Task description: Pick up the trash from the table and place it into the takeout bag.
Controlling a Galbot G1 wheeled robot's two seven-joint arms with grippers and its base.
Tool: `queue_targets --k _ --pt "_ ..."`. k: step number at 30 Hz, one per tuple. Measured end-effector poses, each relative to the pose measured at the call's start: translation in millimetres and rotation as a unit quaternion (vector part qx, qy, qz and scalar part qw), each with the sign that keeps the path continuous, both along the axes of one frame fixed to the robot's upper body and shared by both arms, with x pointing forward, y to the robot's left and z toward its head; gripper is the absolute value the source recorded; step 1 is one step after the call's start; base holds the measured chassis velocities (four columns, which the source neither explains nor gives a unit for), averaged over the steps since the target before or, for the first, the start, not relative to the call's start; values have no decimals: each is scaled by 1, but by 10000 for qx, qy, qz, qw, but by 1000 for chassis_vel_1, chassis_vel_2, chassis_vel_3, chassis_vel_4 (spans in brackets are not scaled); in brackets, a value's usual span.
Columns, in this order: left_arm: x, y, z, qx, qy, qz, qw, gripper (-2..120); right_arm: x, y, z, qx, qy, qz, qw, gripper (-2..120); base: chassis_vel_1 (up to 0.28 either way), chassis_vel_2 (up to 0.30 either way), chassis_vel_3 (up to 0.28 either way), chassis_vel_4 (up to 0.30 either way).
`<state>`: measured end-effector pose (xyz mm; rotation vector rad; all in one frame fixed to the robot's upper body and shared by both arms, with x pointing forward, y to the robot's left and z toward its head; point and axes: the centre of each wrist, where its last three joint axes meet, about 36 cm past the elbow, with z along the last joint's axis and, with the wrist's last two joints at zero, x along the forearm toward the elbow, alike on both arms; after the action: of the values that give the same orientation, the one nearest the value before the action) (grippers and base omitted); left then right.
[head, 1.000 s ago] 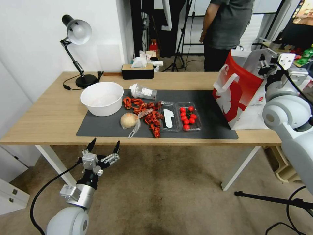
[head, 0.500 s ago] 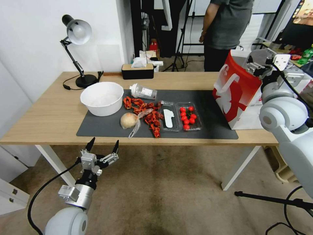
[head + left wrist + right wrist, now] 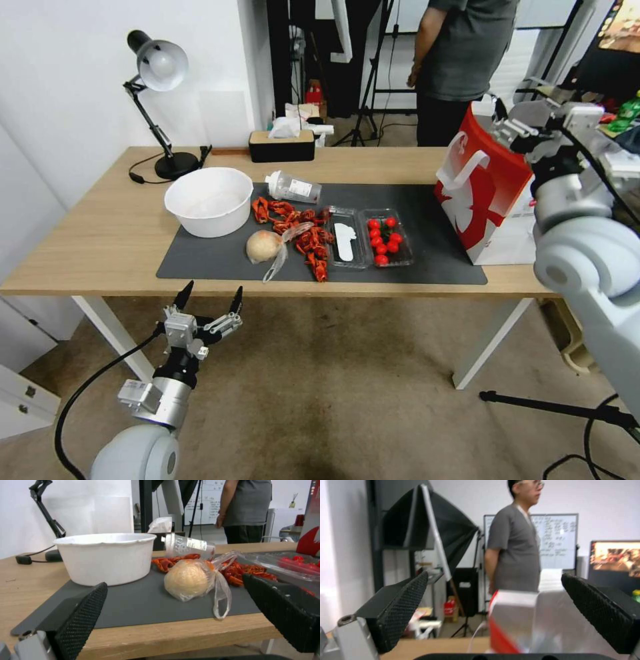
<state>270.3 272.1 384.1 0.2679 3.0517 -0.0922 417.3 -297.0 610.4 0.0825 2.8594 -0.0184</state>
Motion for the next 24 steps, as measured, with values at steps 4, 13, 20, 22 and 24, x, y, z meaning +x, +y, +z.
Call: queue_targets --k 4,13,20,22,24 --pt "-1 1 0 7 0 6 10000 100 -12 5 -17 111 149 176 9997 100 0 0 0 0" --pt "-3 3 1 1 -32 31 10000 100 -55 14 -79 533 256 405 9974 100 0 0 0 0" --pt "-5 3 -2 -16 -30 28 10000 100 -106 32 -145 889 412 572 9935 100 0 0 0 0" --pt "-5 2 -3 -27 -22 13 10000 100 -123 42 -170 949 420 602 9928 100 0 0 0 0" --pt "-5 2 -4 -31 -15 5 10000 100 -132 47 -182 958 435 632 9924 100 0 0 0 0"
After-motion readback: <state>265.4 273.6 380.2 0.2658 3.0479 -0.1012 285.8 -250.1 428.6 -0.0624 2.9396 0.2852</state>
